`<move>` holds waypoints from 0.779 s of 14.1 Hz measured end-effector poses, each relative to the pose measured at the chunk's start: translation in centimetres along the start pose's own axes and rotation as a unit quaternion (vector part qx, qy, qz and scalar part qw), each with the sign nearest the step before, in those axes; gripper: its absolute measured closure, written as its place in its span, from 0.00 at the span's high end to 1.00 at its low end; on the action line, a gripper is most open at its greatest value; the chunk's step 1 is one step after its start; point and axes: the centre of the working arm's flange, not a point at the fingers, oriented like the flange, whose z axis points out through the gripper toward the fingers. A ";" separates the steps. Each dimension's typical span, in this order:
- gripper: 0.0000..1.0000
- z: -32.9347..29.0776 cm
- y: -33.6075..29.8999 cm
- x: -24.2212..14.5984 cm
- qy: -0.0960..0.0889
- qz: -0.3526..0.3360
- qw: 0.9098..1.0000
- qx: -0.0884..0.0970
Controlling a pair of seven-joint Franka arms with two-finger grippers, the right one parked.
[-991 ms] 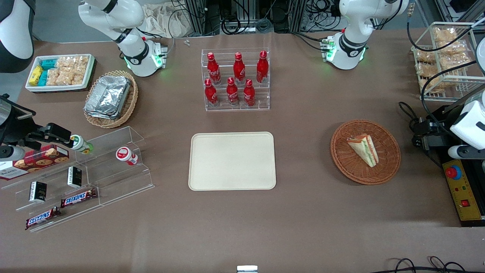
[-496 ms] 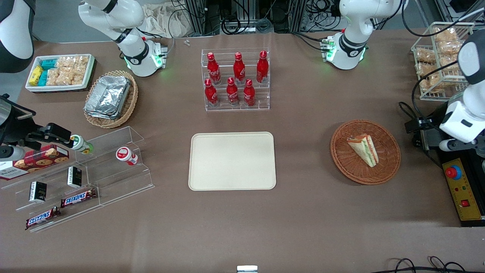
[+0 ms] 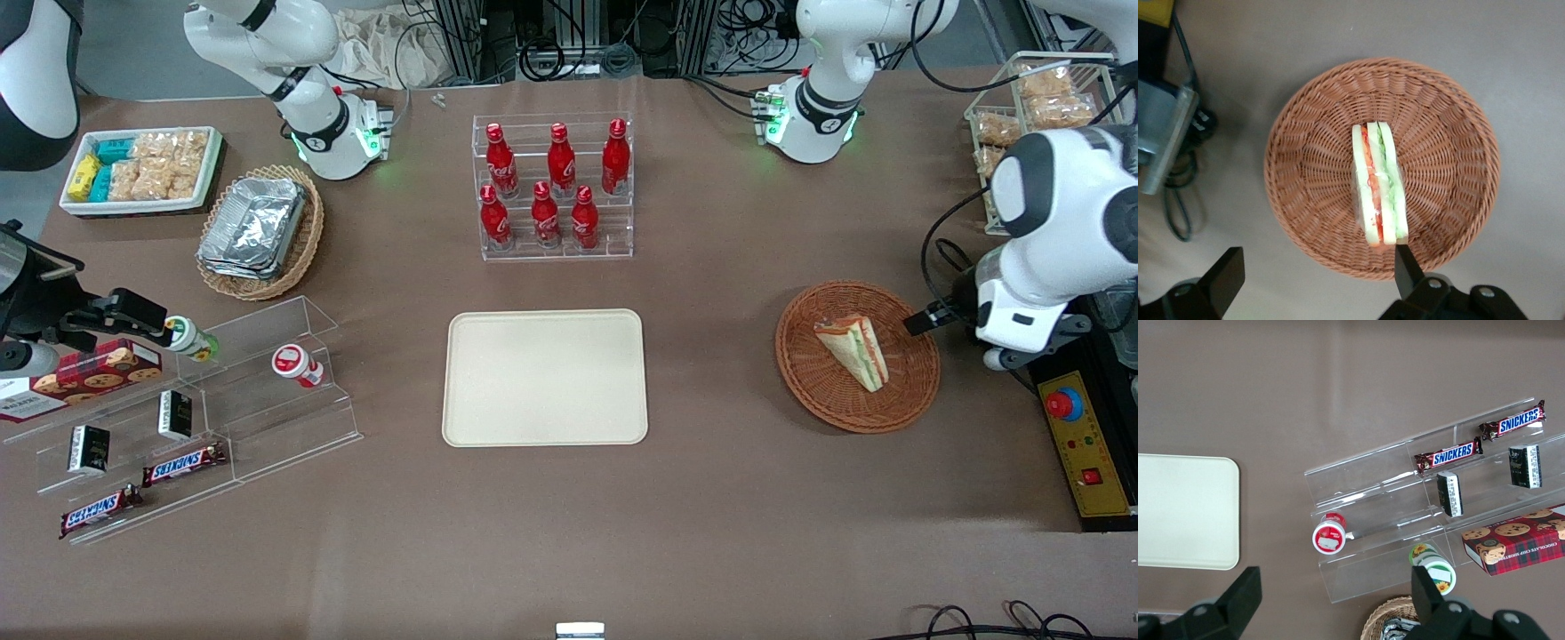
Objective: Place sandwich from basket to tray
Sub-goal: 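Lower the open left gripper onto the wrapped sandwich and close it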
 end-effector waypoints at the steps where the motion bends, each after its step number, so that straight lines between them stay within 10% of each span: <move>1: 1.00 1.4 0.3 -0.4 0.001 -0.018 1.000 -0.001; 11: 1.00 11.5 3.8 -1.7 -0.007 -0.099 0.995 0.005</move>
